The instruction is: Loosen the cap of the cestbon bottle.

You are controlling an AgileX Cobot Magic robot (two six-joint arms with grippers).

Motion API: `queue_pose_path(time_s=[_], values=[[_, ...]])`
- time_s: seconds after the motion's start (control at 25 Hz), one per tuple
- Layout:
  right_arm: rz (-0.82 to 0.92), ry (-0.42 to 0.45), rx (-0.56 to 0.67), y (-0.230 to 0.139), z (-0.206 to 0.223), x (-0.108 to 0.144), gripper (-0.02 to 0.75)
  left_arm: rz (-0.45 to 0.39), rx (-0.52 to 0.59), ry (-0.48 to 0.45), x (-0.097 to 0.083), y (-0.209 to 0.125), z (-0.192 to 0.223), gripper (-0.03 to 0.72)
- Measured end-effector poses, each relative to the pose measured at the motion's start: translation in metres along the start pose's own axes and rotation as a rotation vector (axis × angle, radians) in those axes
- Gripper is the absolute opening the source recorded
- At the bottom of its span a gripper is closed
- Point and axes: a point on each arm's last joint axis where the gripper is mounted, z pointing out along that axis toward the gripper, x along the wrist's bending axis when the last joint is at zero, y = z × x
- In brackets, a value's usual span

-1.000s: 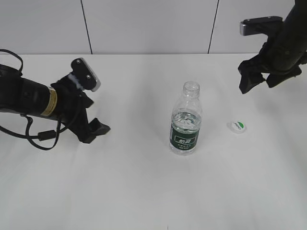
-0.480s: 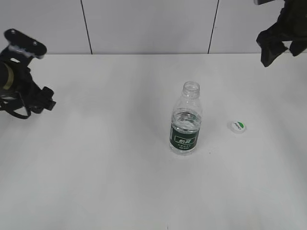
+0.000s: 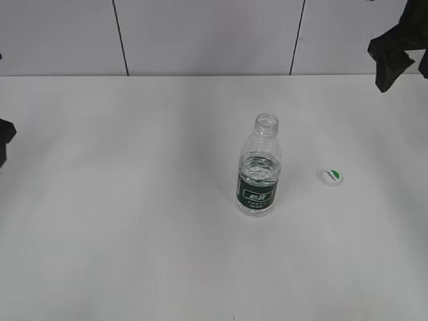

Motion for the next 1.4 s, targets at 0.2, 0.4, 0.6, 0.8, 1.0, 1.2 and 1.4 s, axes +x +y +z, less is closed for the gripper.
queue_pose_path(time_s=[0.2,0.4,0.6,0.8,1.0,1.2,1.4], values=[[0.045,0.069,-0.064,-0.005,-0.022,-0.002,0.591,-0.05,0.124,-0.054,0.013,-0.014,-0.011,0.572],[0.106,0.084,-0.095,-0.021,-0.04,-0.018,0.591,-0.078,0.126,-0.111,0.015,-0.029,-0.024,0.572],[0.134,0.092,-0.068,-0.057,-0.051,-0.017,0.591,-0.088,0.11,-0.133,0.008,-0.062,-0.034,0.572],[0.147,0.153,-0.013,-0.109,-0.053,0.004,0.591,-0.105,0.095,-0.163,-0.001,-0.1,-0.044,0.572],[0.148,0.153,-0.013,-0.165,-0.062,0.022,0.591,-0.121,0.063,-0.18,-0.009,-0.14,-0.052,0.572],[0.148,0.137,-0.073,-0.218,-0.074,0.039,0.591,-0.141,-0.029,-0.191,-0.017,-0.182,-0.065,0.572],[0.155,0.099,-0.214,-0.264,-0.089,0.054,0.591,-0.165,-0.24,-0.17,-0.021,-0.218,-0.087,0.572]])
